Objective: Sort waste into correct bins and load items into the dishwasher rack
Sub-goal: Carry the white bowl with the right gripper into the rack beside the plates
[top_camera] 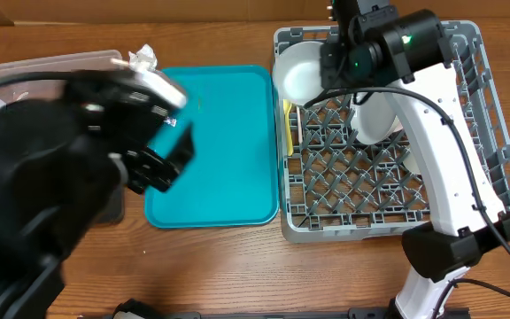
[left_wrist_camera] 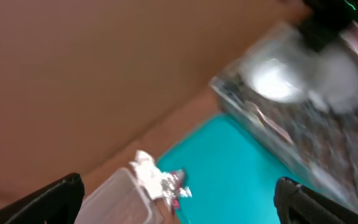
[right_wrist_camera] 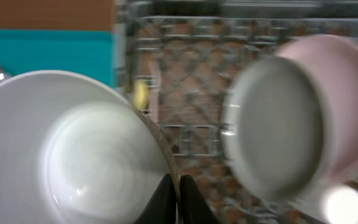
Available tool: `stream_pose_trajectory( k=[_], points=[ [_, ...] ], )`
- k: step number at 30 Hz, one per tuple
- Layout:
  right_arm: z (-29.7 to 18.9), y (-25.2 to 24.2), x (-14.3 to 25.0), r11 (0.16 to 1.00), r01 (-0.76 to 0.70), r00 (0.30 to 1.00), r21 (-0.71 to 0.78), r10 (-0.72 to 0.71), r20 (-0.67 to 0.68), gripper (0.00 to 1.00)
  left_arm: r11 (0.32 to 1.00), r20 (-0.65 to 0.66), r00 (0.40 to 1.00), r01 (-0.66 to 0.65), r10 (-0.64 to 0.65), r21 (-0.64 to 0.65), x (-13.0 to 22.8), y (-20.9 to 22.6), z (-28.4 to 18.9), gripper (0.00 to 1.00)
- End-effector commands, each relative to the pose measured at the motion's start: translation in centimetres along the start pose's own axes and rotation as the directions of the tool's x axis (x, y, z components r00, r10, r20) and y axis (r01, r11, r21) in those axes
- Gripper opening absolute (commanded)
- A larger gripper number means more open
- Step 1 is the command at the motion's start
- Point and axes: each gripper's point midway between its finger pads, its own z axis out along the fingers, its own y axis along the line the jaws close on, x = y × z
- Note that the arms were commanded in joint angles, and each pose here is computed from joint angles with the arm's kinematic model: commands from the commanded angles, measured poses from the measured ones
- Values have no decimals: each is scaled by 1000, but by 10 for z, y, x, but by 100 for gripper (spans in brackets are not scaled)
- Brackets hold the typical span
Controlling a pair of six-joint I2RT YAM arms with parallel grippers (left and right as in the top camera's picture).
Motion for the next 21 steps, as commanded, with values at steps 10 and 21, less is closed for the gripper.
stream_pose_trajectory(
  k=[10,21],
  points=[
    [-62,-43,-6,888,103,971,449,-188,149,4,821,221,877,478,-427,-311,-4,70,-56,100],
    [-23,-24,-6,826,324,932,461,-363,-5,4,825,199,883,469,-426,-315,-1,69,-51,100]
  ],
)
